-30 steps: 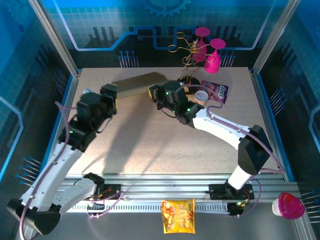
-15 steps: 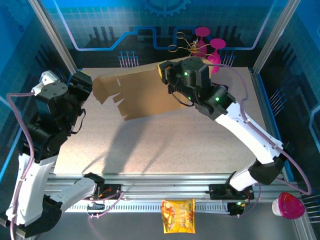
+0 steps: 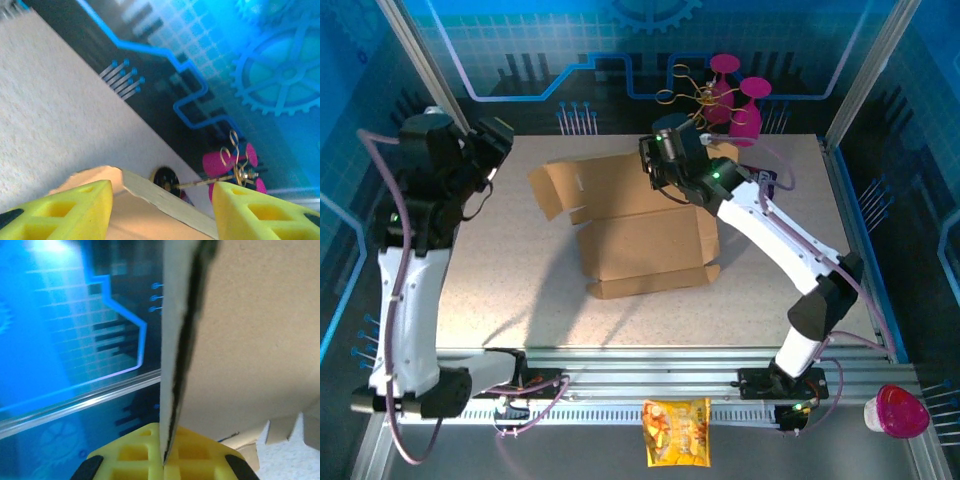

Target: Fold the paper box

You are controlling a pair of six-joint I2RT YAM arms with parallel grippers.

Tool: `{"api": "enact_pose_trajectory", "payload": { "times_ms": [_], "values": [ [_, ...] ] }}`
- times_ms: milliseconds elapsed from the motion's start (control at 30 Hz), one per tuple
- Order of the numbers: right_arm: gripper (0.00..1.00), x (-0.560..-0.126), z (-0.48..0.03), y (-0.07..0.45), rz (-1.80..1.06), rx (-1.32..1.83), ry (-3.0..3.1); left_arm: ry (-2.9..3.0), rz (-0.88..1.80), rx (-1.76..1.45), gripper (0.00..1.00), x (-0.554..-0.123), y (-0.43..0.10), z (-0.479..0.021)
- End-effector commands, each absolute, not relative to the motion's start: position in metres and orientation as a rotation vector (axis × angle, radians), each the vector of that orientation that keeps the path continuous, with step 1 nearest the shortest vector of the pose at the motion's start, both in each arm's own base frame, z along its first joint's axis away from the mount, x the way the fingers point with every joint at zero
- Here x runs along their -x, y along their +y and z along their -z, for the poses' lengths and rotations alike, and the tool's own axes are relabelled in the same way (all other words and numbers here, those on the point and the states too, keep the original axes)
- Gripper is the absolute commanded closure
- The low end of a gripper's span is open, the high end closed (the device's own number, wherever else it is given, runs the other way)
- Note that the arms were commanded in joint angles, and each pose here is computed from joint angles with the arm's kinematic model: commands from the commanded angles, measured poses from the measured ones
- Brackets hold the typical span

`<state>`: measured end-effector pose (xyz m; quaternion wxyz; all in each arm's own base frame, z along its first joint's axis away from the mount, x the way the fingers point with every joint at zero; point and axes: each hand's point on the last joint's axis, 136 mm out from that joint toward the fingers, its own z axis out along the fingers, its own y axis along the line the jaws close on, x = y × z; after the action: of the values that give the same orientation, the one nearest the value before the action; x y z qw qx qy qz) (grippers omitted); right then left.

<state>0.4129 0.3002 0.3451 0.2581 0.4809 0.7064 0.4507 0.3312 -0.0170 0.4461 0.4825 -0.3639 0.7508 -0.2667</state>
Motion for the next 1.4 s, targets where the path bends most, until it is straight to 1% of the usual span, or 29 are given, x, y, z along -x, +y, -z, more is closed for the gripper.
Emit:
{"api": "enact_pose_trajectory", "payload": {
  "times_ms": [0, 167, 333, 567, 833, 1000, 1233, 1367],
  "values": [
    [1.0, -0.409, -0.361, 0.296, -1.286, -1.317, 1.889, 1.976, 0.875, 0.792, 0.44, -0.348, -0.054, -0.429],
    [1.0, -0.405, -0.346, 0.296, -1.272, -1.355, 1.926, 2.031, 0.963, 0.79, 0.46, -0.378, -0.068, -0.405],
    [1.0, -0.405, -0.34, 0.292, -1.259, -1.371, 1.927, 2.083, 1.012, 0.808, 0.47, -0.394, -0.077, -0.376],
    [1.0, -0.406, -0.333, 0.287, -1.276, -1.396, 1.921, 2.199, 0.994, 0.825, 0.47, -0.391, -0.09, -0.338],
    [1.0, -0.405, -0.329, 0.286, -1.285, -1.403, 1.925, 2.258, 0.997, 0.807, 0.47, -0.392, -0.103, -0.314],
    [1.0, -0.404, -0.323, 0.285, -1.296, -1.427, 1.931, 2.289, 1.012, 0.787, 0.47, -0.39, -0.117, -0.306],
    [1.0, -0.401, -0.33, 0.278, -1.311, -1.451, 1.921, 2.336, 1.03, 0.765, 0.47, -0.385, -0.137, -0.295],
    [1.0, -0.401, -0.336, 0.268, -1.314, -1.461, 1.91, 2.338, 0.968, 0.759, 0.47, -0.381, -0.134, -0.301]
  ]
}}
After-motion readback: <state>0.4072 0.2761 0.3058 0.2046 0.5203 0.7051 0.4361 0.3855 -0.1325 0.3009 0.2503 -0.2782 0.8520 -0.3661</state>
